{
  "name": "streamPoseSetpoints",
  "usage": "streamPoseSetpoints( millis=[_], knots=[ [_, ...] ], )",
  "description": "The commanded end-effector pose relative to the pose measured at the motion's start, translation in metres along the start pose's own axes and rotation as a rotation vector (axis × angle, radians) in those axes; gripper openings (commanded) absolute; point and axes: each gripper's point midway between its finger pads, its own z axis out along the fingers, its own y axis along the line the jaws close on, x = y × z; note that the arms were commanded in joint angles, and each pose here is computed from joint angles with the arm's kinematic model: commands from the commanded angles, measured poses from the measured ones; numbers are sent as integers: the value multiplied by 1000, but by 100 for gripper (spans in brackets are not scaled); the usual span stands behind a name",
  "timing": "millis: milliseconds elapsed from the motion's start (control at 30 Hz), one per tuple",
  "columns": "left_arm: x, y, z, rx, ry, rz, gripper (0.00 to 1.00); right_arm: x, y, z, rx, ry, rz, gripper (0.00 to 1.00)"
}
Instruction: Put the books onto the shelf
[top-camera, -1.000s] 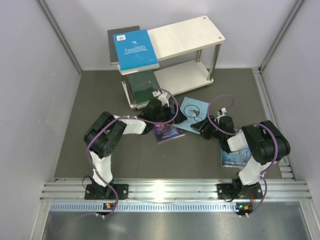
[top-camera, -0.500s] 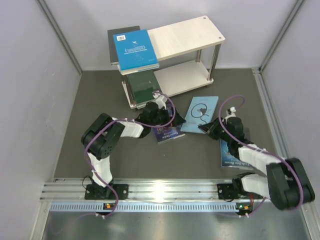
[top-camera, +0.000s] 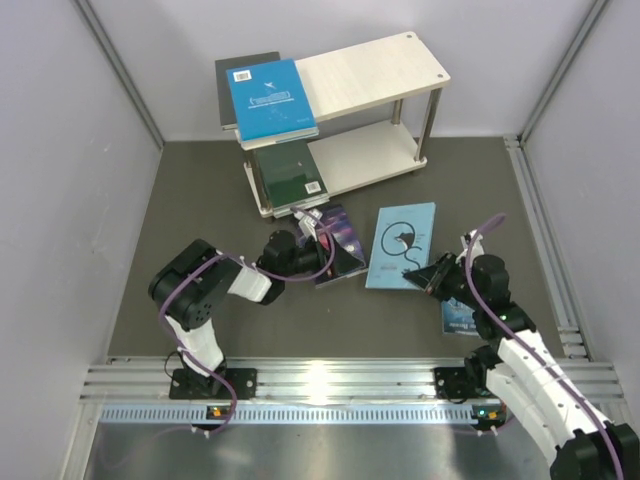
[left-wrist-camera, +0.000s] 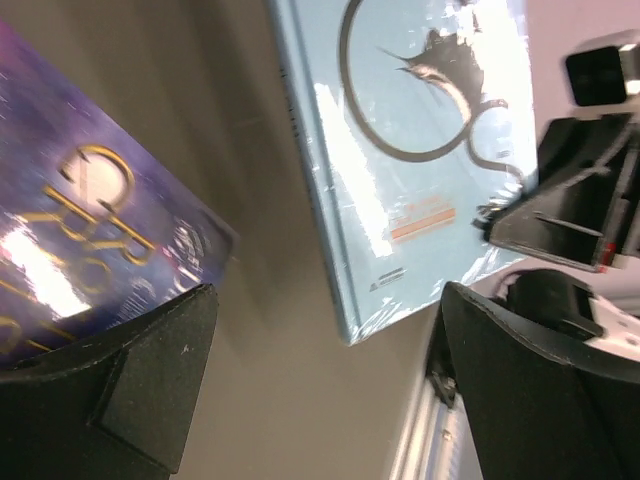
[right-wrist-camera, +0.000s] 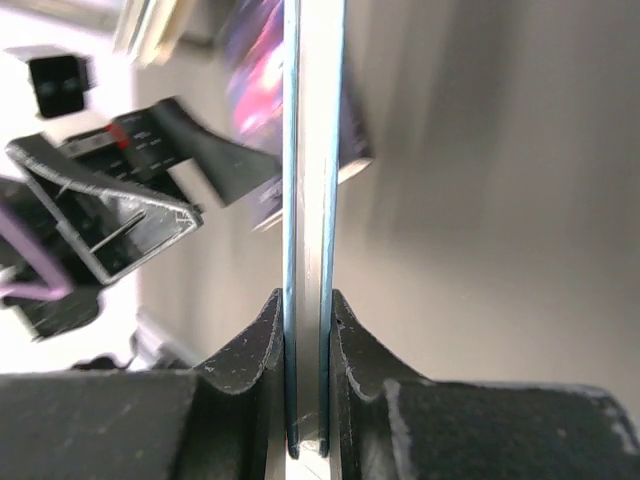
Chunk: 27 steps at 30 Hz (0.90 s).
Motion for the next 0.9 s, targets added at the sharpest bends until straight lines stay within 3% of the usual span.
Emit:
streamPoseSetpoints(
  millis=[0,267,467,567,600,700,733,800,833,867],
  knots=[
    [-18,-56,-17,236,-89,35,99,-1,49,-10,-259,10,15,0],
    [-14,-65,-28,330,-112,-27,99,3,90,-22,-509,58,32,0],
    [-16,-62,-29,385,-116,-82,97,30,104,-20,-632,207,94,0],
    [-18,-65,-31,391,-121,-68,74,46,112,-15,-667,267,77,0],
    [-18,-65,-31,392,-123,-68,48,54,117,-15,-683,291,59,0],
    [-18,-68,-32,401,-115,-65,6,62,116,-10,-680,303,46,0],
    [-19,-72,-34,411,-115,-60,0,63,112,-7,-659,300,51,0],
    [-17,-68,-34,386,-106,-64,0,60,112,-5,-642,279,5,0],
    [-20,-72,-36,378,-113,-55,0,65,98,2,-557,302,22,6],
    [-17,-68,-39,353,-115,-62,0,63,98,1,-534,290,2,44]
  ],
)
